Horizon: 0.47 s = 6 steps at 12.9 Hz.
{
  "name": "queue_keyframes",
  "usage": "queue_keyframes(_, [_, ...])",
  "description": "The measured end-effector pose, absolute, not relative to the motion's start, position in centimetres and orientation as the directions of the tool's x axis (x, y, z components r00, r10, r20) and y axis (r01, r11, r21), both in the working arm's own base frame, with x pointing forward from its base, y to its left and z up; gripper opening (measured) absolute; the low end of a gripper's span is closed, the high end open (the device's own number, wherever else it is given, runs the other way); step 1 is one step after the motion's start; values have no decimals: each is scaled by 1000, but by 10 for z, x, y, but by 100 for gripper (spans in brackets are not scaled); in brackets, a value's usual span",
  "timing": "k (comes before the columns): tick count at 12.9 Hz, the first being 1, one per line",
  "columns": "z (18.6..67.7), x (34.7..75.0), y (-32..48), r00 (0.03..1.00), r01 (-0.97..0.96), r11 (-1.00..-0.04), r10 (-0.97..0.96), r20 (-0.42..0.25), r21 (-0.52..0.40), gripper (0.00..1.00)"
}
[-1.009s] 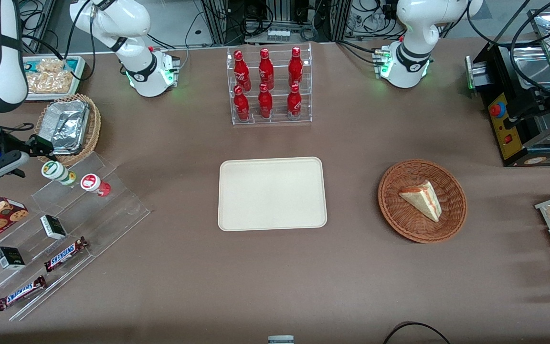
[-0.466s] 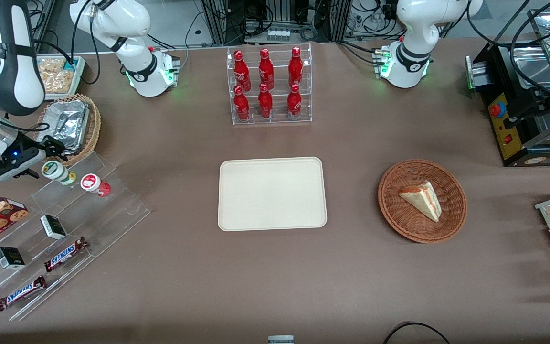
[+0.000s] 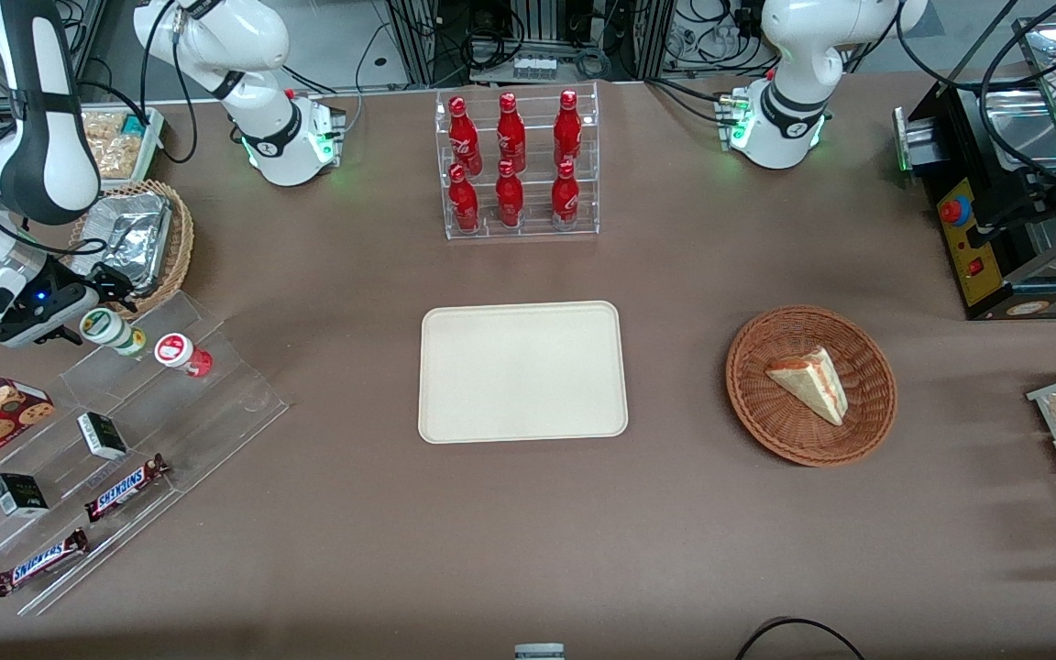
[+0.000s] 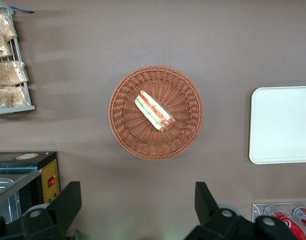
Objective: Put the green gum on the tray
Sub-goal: 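Close the right gripper around the green-labelled gum jar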
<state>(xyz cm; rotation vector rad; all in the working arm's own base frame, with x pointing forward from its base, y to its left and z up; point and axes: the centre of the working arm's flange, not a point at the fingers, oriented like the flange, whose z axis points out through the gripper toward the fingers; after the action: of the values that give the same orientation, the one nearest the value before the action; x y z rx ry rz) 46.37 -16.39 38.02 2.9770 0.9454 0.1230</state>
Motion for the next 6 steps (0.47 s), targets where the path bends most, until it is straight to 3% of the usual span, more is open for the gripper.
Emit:
queue_keyframes(2, [380, 464, -164, 805, 588, -808, 589, 70, 40, 91])
queue_keyframes(5, [380, 464, -165, 804, 590, -807, 591, 69, 40, 58])
queue_keyframes(6, [380, 464, -165, 803, 590, -806, 591, 70, 40, 59])
